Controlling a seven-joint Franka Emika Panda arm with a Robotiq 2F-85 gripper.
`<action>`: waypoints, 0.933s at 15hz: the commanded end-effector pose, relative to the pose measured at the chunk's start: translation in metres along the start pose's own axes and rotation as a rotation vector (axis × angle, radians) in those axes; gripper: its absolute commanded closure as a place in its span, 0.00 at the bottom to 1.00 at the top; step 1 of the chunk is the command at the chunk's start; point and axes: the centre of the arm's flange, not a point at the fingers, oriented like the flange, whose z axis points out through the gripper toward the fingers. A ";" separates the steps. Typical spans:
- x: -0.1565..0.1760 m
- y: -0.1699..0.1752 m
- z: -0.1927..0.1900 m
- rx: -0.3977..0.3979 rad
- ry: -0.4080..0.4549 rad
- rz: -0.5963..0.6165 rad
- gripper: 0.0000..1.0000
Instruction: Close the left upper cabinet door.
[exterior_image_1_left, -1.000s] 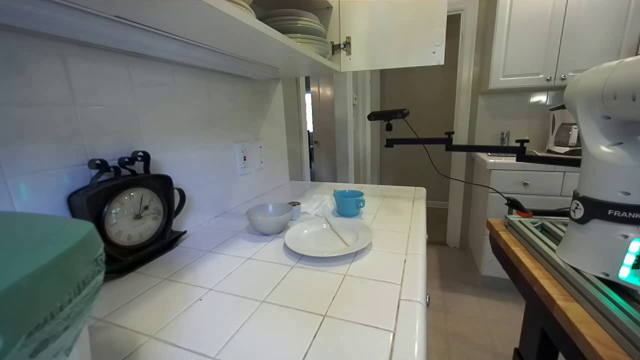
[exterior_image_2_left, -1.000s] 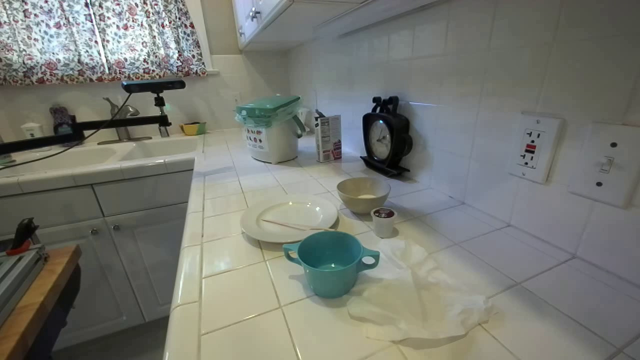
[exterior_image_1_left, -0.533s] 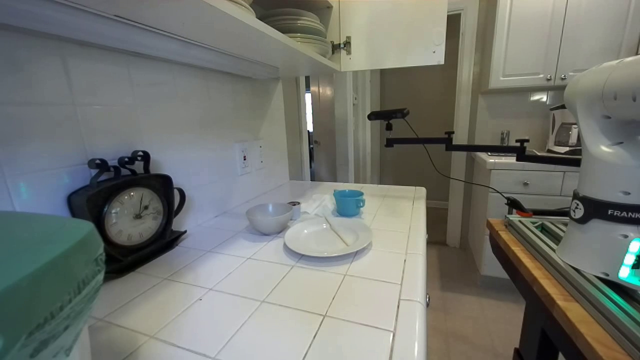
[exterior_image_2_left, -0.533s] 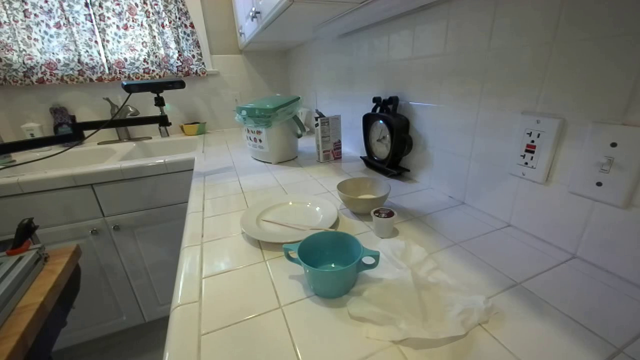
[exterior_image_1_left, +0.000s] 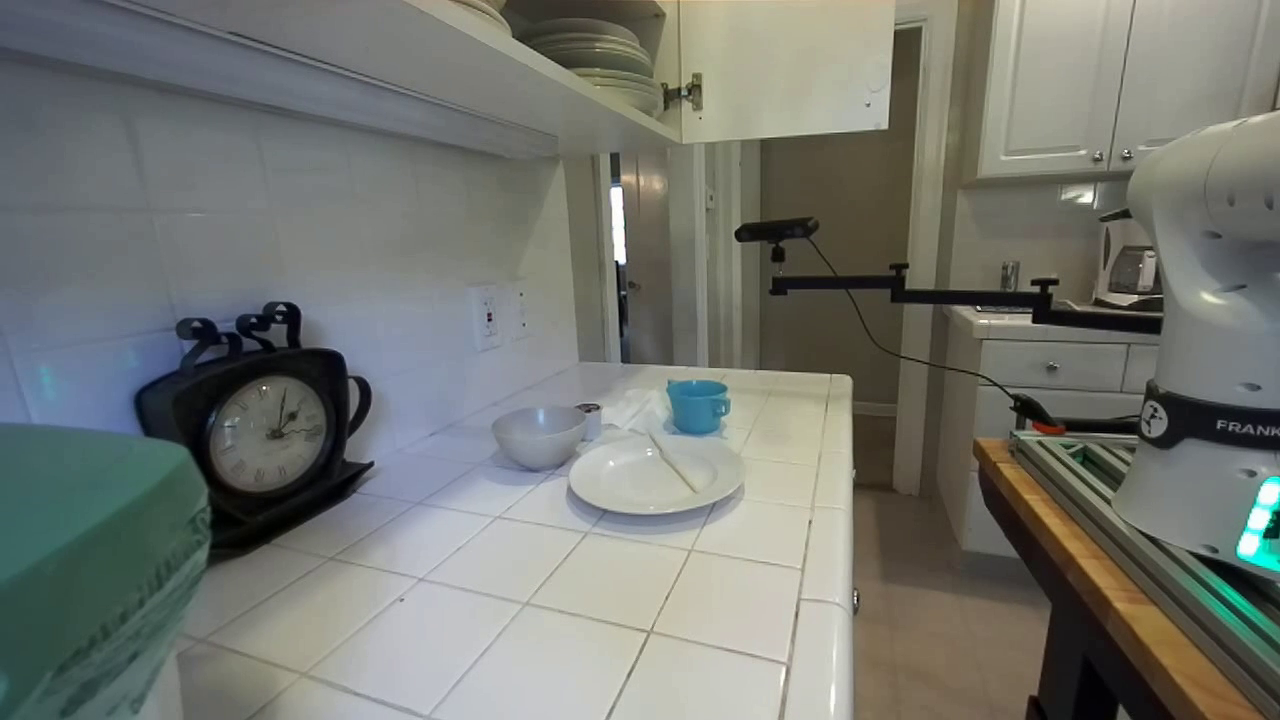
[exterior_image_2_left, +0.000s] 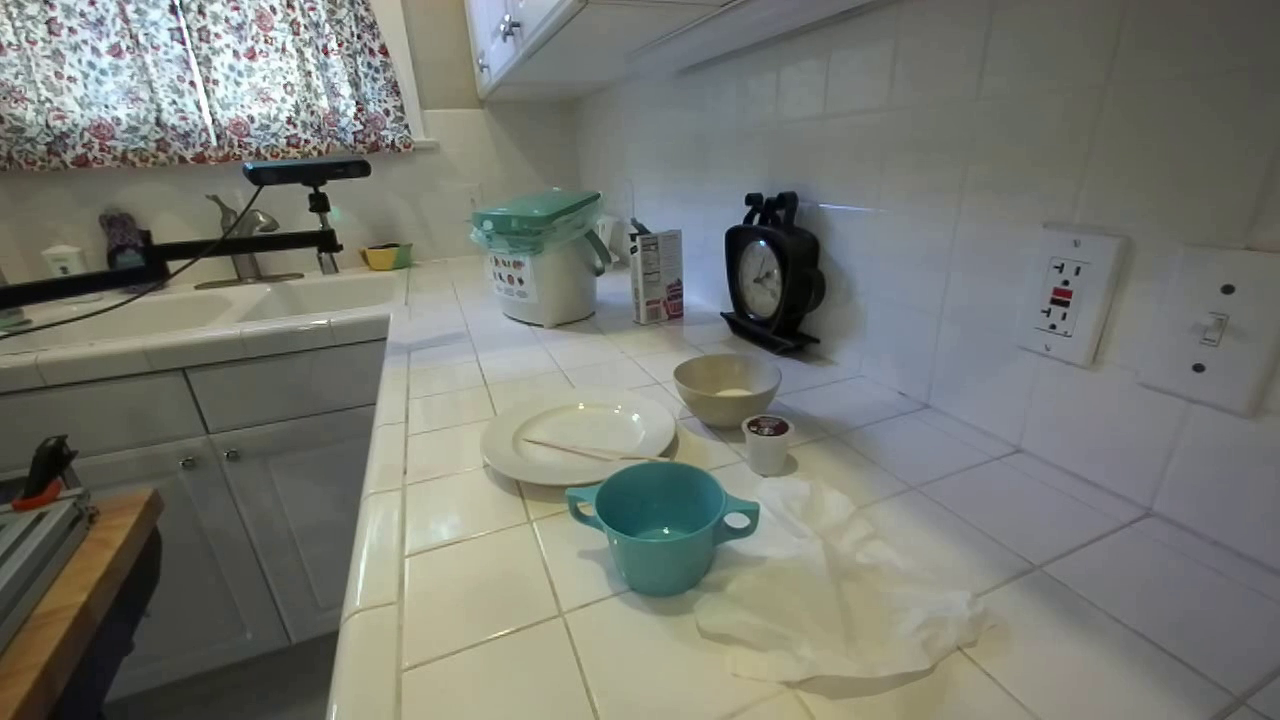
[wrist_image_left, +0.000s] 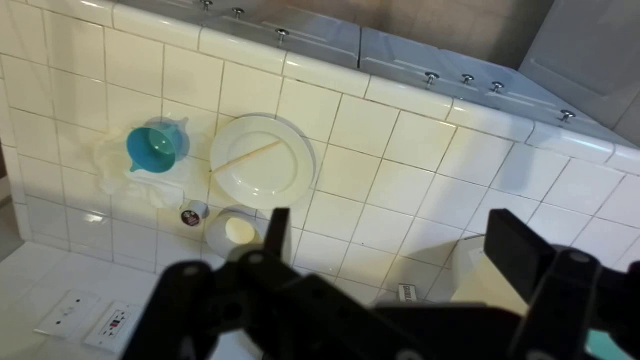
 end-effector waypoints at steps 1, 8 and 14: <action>0.011 -0.005 -0.010 0.061 -0.020 -0.002 0.00; 0.017 -0.013 -0.008 0.172 -0.041 -0.029 0.00; 0.022 -0.036 -0.008 0.208 0.006 -0.102 0.00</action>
